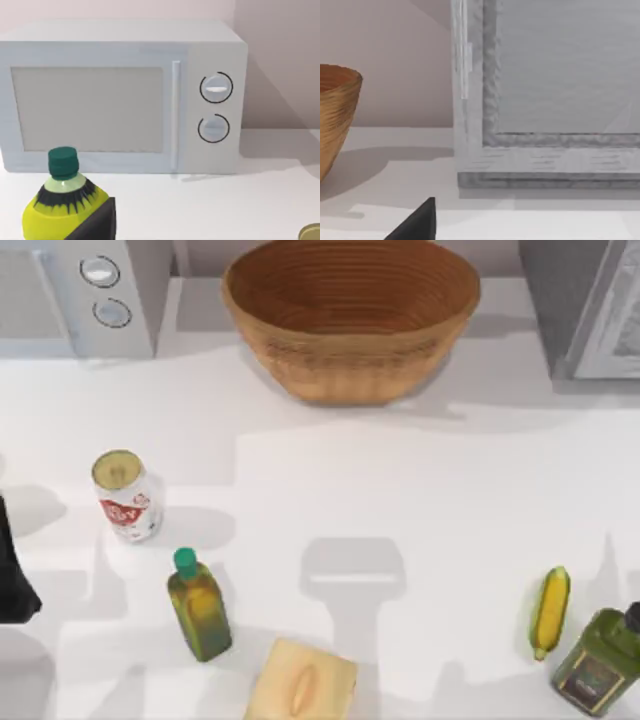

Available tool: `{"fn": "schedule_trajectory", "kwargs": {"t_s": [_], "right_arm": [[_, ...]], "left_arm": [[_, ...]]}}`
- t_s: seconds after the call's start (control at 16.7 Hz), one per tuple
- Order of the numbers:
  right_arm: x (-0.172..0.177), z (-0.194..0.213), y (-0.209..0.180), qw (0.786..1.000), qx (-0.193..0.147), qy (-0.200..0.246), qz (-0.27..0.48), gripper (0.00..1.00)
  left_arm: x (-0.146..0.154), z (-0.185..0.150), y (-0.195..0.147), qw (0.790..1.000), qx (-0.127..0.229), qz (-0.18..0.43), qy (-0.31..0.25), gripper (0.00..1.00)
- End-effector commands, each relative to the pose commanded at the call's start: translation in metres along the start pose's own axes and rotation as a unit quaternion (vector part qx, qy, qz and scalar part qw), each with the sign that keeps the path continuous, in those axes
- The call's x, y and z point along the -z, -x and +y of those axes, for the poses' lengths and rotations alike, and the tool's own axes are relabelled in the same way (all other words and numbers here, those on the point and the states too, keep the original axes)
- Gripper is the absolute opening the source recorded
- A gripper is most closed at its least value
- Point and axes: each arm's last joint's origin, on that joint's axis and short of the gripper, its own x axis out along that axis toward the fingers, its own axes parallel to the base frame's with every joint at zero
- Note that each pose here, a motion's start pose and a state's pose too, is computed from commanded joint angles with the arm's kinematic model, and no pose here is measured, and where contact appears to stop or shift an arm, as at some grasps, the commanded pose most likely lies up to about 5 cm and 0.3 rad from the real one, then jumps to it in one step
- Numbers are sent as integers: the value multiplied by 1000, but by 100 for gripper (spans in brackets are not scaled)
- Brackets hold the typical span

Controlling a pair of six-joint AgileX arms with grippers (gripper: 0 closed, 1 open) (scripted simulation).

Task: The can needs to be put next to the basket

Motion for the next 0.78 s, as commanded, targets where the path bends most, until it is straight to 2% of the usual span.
{"fn": "schedule_trajectory", "kwargs": {"t_s": [0.24,0.42,0.6,0.78], "right_arm": [[0,0,0,1000,0,0,0,100],[0,0,0,1000,0,0,0,100],[0,0,0,1000,0,0,0,100],[0,0,0,1000,0,0,0,100]], "left_arm": [[-6,-1,0,1000,5,12,-6,100],[-29,-3,-3,998,18,60,-28,100],[-63,-7,-16,987,39,143,-65,100],[-93,-13,-48,957,72,257,-110,100]]}}
